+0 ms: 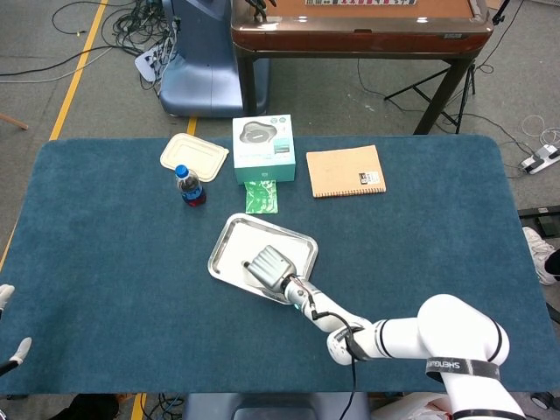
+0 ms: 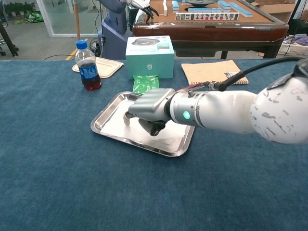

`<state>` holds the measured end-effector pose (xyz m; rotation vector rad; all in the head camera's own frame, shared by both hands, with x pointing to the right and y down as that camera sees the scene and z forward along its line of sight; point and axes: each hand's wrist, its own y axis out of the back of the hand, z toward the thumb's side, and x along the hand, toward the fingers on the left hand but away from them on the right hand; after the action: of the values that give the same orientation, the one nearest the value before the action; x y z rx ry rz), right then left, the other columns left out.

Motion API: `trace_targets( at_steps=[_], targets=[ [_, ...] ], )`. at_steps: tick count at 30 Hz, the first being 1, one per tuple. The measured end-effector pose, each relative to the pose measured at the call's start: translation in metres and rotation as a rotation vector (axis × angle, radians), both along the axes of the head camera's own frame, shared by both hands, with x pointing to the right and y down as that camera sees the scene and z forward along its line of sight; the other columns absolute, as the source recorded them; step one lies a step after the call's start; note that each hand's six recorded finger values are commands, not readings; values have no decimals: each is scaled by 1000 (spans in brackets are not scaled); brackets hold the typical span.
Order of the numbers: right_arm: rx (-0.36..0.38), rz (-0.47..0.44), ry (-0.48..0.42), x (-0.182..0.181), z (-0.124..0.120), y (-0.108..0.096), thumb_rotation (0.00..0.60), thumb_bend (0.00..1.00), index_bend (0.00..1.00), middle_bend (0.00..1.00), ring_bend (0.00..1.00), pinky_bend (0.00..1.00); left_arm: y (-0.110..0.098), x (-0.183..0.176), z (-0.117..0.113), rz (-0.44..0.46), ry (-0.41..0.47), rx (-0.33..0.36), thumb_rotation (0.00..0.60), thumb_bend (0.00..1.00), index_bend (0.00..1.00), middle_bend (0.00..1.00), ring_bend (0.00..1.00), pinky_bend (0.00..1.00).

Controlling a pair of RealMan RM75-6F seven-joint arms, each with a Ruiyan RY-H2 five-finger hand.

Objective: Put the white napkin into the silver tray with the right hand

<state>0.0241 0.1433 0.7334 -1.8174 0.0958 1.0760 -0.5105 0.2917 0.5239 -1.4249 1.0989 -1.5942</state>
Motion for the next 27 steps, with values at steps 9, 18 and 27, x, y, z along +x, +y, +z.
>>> trace_targets(
  at_steps=[9,18,27],
  targets=[
    [10,25,-2,-2,0,-7,600,1000,200,977,941,1000,1,-2,0,-3,-2,0,600,242,100,123,120,91],
    [-15,-21,-65,-9,-20,10,600,1000,200,976,941,1000,0,-1,0,-2,-2,-1,600,242,100,123,120,91],
    [-35,-57,-91,-13,-23,24,600,1000,200,976,941,1000,1,-2,-1,-4,-8,-2,600,243,99,123,120,91]
  ],
)
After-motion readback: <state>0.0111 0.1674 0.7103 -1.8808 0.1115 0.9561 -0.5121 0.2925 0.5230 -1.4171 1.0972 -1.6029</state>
